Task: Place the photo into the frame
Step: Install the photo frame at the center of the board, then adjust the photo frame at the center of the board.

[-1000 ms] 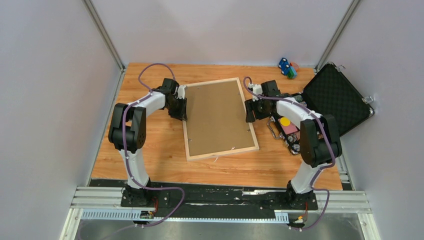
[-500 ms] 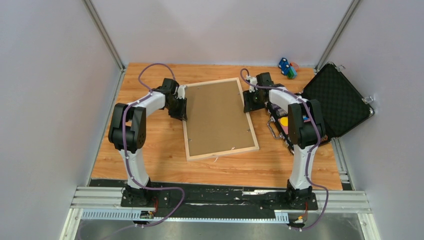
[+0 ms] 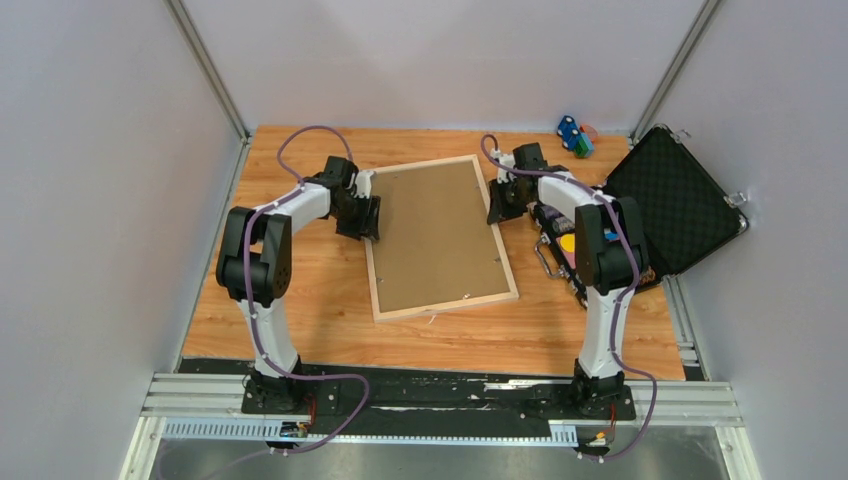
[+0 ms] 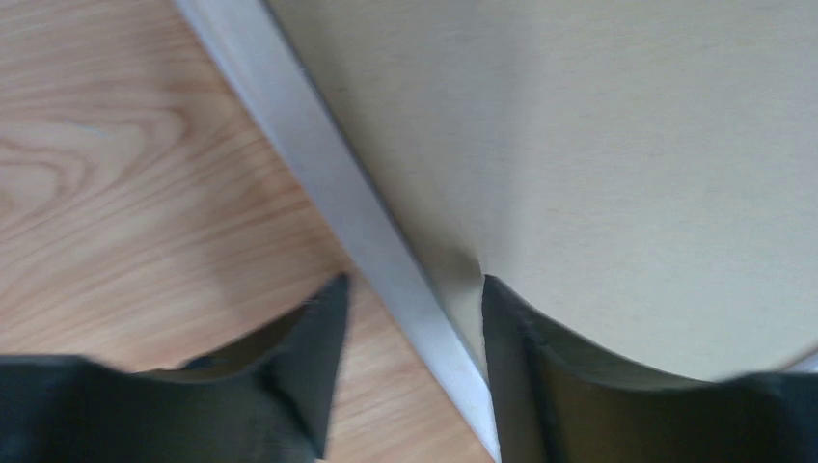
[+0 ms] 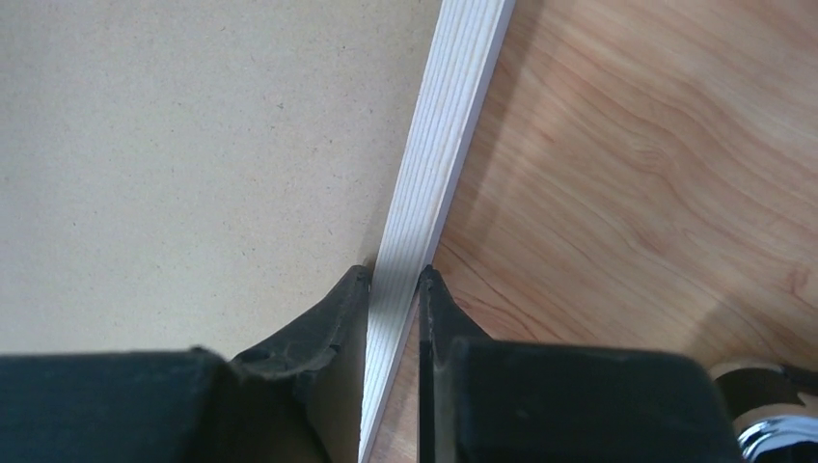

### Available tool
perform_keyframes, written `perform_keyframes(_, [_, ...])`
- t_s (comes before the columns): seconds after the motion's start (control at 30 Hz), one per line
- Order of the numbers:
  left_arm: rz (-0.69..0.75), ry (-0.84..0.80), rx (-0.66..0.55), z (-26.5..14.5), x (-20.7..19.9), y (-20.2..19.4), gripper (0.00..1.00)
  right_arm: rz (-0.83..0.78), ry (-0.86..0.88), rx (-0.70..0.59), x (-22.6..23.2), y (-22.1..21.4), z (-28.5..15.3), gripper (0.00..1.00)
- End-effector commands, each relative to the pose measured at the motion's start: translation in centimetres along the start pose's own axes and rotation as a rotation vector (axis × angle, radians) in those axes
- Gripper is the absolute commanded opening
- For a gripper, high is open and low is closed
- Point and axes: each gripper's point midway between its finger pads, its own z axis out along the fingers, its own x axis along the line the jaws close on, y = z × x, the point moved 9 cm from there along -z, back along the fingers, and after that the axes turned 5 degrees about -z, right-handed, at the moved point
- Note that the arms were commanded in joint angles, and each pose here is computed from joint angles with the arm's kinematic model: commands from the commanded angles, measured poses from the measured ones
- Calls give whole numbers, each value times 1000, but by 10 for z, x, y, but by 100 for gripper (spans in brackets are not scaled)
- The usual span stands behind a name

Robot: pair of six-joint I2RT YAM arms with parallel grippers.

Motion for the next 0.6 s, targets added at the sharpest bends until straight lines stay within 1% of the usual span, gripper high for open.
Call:
perform_keyframes(0.0, [62, 47, 17, -13, 5, -8, 74, -142, 45, -57, -8, 15, 5, 0])
perform_keyframes(0.03, [64, 50, 6, -17, 5, -6, 87, -164, 57, -59, -8, 17, 6, 0])
perform_keyframes(0.07, [67, 51, -5, -22, 5, -4, 96, -182, 68, -61, -8, 17, 7, 0])
perform_keyframes(0.1, [64, 52, -14, -25, 6, -2, 98, -196, 80, -61, -9, 18, 8, 0])
perform_keyframes(0.23, [83, 53, -54, -51, 12, 10, 100, -282, 131, -66, -10, 26, 11, 0])
perform_keyframes(0.37, [149, 99, -109, -82, 22, 21, 100, -376, 203, -81, -9, 41, 12, 0])
perform_keyframes(0.47, [204, 138, -143, -103, 25, 21, 100, -442, 272, -82, -4, 47, 16, 0])
perform_keyframes(0.57, [271, 170, -133, -111, 28, 12, 100, -506, 316, -68, 5, 47, 25, 0])
